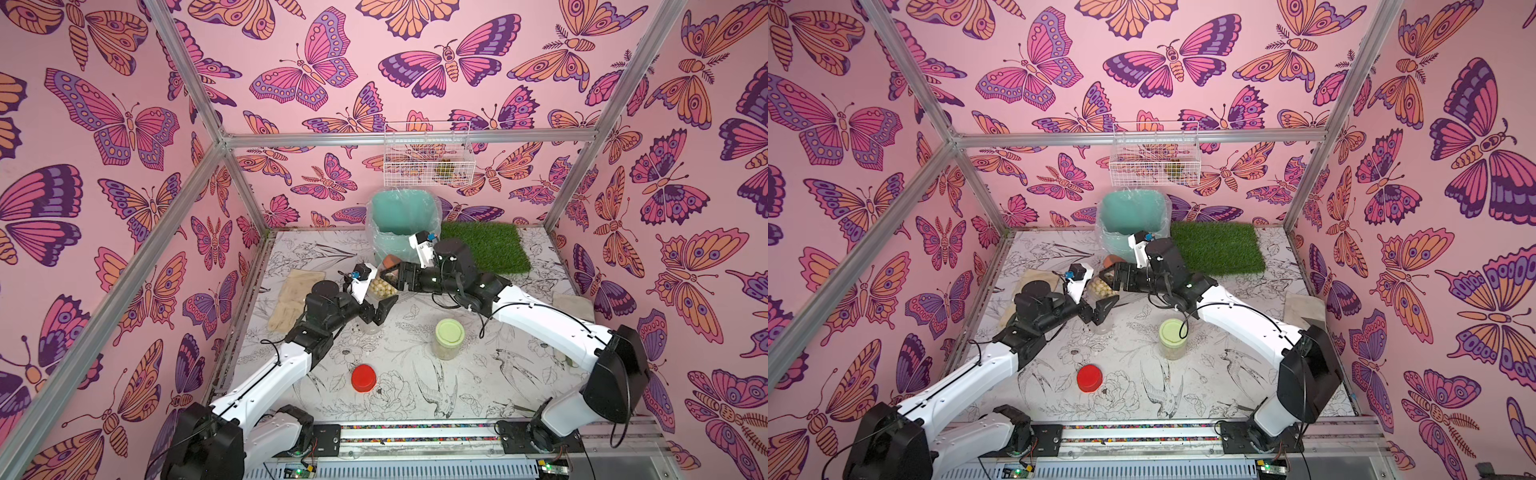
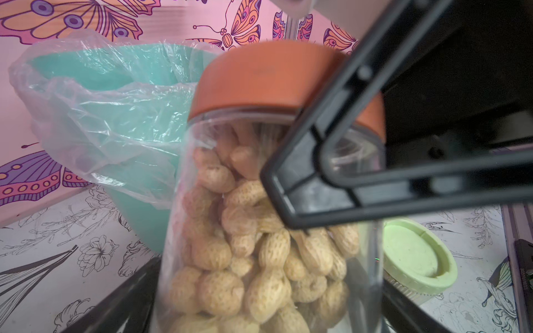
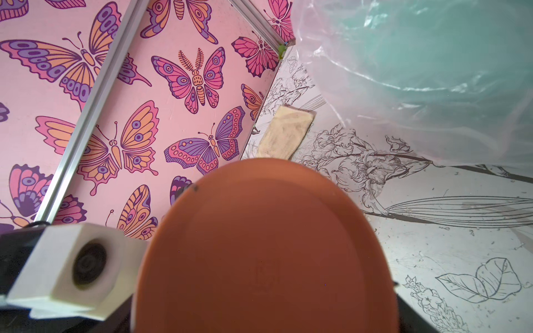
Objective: Empty moldy peanuts from jars
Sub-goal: Adjust the jar.
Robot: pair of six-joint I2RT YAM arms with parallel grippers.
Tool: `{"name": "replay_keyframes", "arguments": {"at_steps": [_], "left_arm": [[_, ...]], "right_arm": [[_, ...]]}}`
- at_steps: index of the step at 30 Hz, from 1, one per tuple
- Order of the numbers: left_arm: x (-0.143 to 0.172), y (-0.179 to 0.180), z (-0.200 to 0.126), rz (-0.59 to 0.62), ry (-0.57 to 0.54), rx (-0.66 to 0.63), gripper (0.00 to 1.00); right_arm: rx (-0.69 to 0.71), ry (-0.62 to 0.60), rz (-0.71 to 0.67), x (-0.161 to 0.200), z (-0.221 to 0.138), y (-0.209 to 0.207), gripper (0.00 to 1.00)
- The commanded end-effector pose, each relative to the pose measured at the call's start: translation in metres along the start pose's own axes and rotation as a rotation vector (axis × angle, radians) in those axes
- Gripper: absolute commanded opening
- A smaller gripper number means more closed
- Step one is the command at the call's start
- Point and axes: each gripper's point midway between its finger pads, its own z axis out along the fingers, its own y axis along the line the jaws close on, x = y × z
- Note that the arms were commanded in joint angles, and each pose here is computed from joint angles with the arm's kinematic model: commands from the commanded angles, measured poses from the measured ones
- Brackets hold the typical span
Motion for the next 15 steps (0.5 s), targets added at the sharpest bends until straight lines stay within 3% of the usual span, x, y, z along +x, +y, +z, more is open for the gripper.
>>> {"name": "replay_keyframes", "arguments": {"at_steps": [1,15], "left_arm": [[-0.005,0.007,0.003,0.002,-0.008,-0.022,1.00],[-0.011,0.008,0.009,-0.020,-0.021,-0.009,0.91]], "right_arm": [[-0.162,-0.042,-0.092,-0.018,-0.015,0.054,0.00],[-0.165,0.026,-0.125,-0.001,-0.008,0.055,0.00]]}}
